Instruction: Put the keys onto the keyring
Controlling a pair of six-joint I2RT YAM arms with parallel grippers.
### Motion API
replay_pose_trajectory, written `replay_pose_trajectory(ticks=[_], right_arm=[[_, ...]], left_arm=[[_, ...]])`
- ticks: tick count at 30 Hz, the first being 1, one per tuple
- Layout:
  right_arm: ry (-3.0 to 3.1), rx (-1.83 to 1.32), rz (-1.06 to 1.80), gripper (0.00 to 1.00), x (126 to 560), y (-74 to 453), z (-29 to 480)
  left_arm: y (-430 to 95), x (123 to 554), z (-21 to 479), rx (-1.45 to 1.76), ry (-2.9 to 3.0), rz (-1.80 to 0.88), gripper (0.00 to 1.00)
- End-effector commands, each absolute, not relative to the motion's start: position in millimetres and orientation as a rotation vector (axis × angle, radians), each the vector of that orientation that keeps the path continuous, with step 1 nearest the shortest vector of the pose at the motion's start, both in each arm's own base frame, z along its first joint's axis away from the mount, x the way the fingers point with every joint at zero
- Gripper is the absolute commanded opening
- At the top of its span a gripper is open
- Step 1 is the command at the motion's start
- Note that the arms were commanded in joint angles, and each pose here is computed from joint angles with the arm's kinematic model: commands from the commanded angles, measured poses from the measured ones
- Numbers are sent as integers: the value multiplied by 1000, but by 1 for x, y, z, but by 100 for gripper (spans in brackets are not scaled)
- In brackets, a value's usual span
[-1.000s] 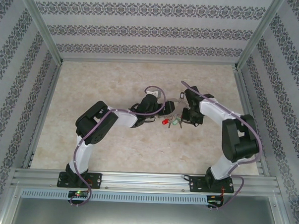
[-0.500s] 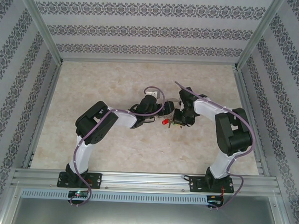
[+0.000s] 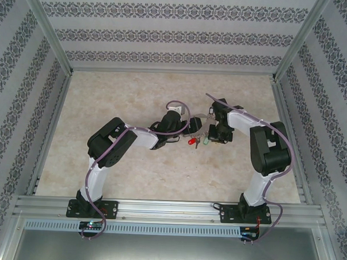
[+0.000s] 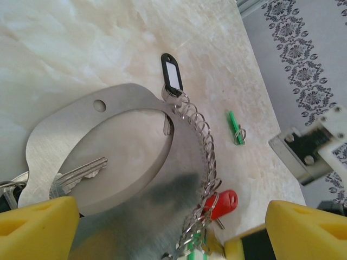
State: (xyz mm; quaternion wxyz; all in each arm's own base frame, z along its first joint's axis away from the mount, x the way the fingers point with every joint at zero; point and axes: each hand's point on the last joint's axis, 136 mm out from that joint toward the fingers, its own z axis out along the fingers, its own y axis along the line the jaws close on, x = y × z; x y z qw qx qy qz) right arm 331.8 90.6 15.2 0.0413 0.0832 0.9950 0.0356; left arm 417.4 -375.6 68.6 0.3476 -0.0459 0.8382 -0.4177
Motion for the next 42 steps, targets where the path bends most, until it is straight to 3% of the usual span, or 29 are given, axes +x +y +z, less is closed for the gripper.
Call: replay_pose_trajectory(ticks=[1, 8, 16, 23, 37, 42], right_arm=[[3018, 206, 82, 5, 347, 84, 11], [2902, 184, 238, 7, 359, 98, 36], [2800, 87, 441, 16, 321, 129, 72], [2805, -13, 584, 18, 317, 175, 57], [2900, -98, 602, 14, 314, 206, 4], [2882, -174, 710, 14, 306, 228, 12]], left_arm=[[-358, 393, 14, -208, 2369, -1034, 90], [-365, 389, 13, -196, 2357, -1098, 90], [-363, 389, 11, -208, 2363, -1085, 90], [-364, 390, 10, -214, 2364, -1085, 89], [-362, 389, 6, -236, 2366, -1086, 89], [-362, 389, 5, -240, 2369, -1087, 89]])
